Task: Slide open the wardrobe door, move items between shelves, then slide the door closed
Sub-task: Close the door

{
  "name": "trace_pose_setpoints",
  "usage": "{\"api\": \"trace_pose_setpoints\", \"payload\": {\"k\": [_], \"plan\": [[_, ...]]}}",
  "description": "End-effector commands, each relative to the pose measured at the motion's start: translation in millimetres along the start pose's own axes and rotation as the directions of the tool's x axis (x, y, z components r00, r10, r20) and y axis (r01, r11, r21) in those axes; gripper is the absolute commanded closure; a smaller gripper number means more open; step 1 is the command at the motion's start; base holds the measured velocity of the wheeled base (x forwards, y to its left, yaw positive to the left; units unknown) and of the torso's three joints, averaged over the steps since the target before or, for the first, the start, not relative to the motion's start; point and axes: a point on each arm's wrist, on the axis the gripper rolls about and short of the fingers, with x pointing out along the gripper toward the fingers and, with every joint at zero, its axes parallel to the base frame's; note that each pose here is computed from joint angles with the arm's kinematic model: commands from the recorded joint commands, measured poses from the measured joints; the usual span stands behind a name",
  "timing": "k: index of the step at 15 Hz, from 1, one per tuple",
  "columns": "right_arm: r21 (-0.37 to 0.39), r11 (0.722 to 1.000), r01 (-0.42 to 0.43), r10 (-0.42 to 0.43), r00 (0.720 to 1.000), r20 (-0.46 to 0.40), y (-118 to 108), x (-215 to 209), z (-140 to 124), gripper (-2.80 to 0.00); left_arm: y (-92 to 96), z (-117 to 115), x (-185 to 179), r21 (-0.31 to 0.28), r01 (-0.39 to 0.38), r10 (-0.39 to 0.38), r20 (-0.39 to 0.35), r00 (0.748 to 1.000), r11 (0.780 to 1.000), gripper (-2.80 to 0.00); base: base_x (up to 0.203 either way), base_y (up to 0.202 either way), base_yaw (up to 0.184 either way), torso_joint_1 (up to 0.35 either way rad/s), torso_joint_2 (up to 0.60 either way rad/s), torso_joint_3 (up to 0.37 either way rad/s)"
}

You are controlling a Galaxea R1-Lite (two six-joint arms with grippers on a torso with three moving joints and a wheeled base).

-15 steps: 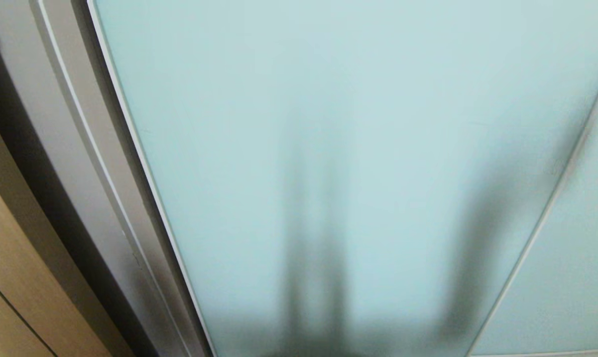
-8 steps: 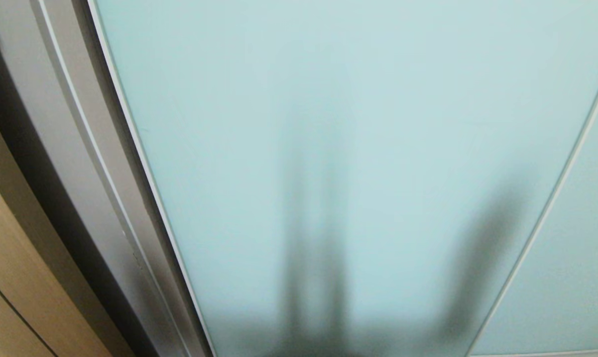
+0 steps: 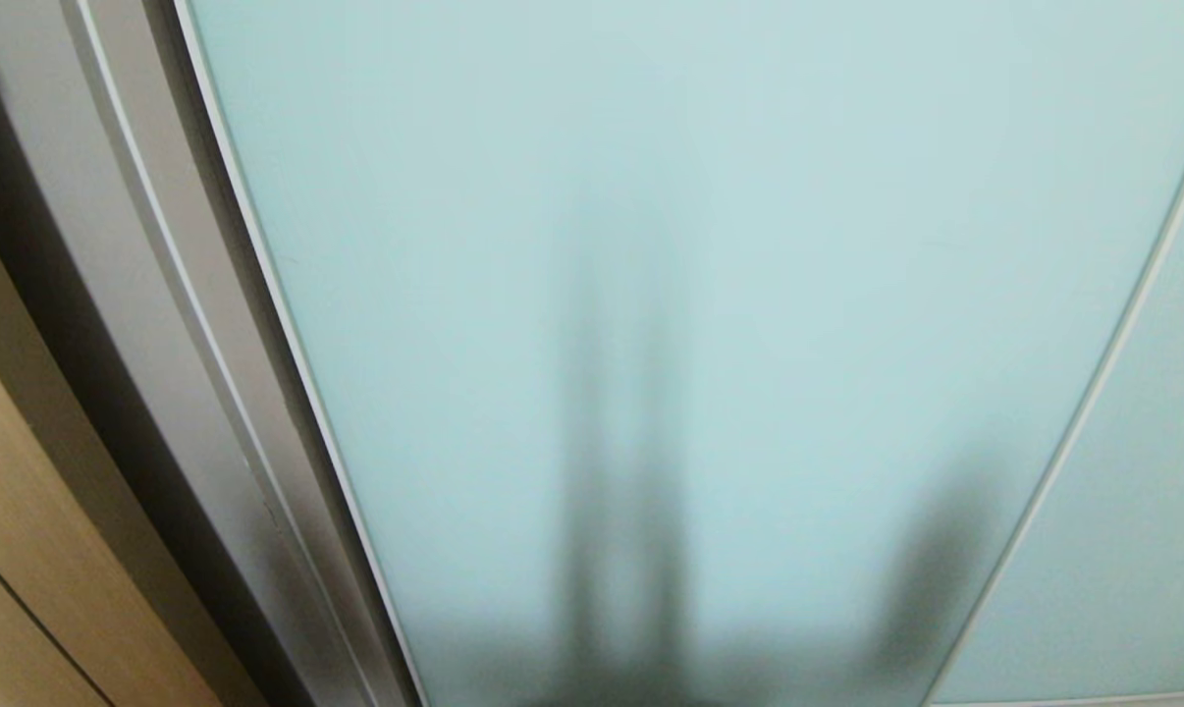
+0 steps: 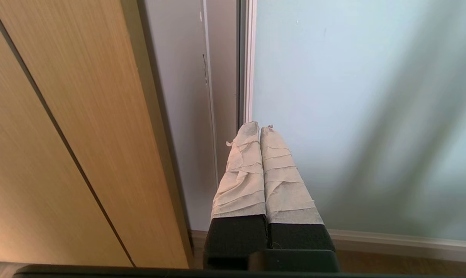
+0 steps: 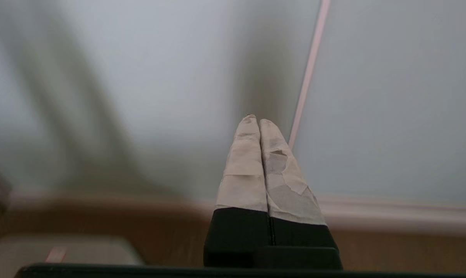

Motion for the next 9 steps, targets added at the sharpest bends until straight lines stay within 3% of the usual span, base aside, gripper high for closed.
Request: {"api": "trace_pose_setpoints", "payload": {"k": [1, 9], "plan": [[-0.006, 1.0, 0.001, -0.001, 0.997, 0.083, -0.2, 3.3, -6.0, 0.0, 0.0, 0.1, 0.1, 0.0, -0.001, 0.001, -0.002, 1.0, 1.0, 0.0, 0.0, 0.0, 0.0, 0.0, 0.0, 0.0], [0.009, 1.0, -0.005, 0.004, 0.997, 0.078, -0.1, 3.5, -7.0, 0.0, 0.0, 0.0, 0.0, 0.0, -0.001, 0.001, 0.0, 1.0, 1.0, 0.0, 0.0, 0.0, 0.0, 0.0, 0.0, 0.0]]}}
